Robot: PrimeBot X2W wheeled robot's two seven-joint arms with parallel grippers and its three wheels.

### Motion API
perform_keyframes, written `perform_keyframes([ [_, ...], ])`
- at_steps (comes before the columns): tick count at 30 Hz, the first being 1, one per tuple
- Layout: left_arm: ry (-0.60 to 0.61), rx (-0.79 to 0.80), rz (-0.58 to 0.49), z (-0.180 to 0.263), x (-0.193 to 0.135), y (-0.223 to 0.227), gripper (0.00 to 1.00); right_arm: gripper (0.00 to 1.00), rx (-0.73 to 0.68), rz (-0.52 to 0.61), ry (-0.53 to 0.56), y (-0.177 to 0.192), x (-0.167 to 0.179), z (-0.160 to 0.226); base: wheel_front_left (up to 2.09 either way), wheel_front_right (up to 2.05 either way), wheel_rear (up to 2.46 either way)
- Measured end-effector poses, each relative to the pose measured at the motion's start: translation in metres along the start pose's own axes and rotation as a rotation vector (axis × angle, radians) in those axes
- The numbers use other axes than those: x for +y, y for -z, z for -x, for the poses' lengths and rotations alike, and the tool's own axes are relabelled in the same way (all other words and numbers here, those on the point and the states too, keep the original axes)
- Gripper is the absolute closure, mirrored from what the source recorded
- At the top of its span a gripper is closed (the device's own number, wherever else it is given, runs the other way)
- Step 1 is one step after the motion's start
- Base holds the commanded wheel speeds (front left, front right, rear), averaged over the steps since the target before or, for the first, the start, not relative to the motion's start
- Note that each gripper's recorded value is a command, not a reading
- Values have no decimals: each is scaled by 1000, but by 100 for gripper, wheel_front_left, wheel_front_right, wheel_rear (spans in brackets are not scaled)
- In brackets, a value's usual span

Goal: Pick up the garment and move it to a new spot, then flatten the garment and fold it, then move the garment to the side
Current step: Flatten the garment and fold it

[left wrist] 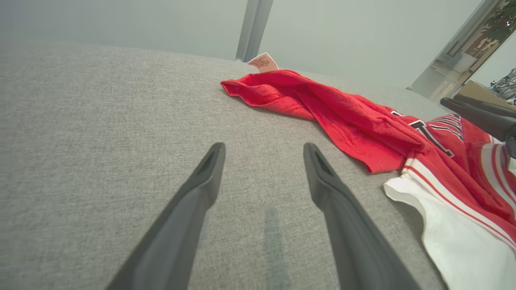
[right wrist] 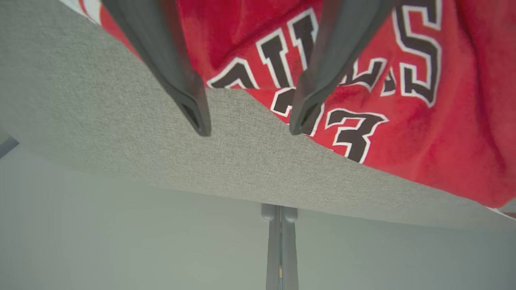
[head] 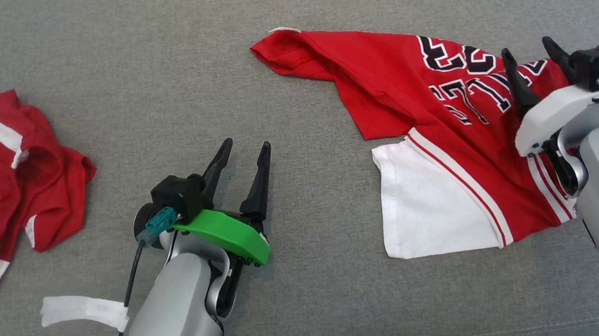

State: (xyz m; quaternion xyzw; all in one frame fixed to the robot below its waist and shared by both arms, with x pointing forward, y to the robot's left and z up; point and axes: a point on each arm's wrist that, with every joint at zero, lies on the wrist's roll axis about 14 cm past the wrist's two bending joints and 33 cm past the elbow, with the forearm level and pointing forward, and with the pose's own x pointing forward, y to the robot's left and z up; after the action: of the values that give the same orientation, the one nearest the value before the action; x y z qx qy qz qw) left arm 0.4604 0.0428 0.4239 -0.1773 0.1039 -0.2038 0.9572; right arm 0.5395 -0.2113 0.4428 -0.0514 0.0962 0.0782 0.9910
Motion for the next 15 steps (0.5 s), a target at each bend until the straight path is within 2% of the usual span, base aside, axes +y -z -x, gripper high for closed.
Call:
perform_keyframes([
  [8,16,-27,-27,-10,-1,-15,0,0,-13,-21,-87,-1,36,-10,0,0,0],
  [15,61,-12,-121,-42,0,-24,0,0,-5,-40,-86,6,35,0,0,0,0],
])
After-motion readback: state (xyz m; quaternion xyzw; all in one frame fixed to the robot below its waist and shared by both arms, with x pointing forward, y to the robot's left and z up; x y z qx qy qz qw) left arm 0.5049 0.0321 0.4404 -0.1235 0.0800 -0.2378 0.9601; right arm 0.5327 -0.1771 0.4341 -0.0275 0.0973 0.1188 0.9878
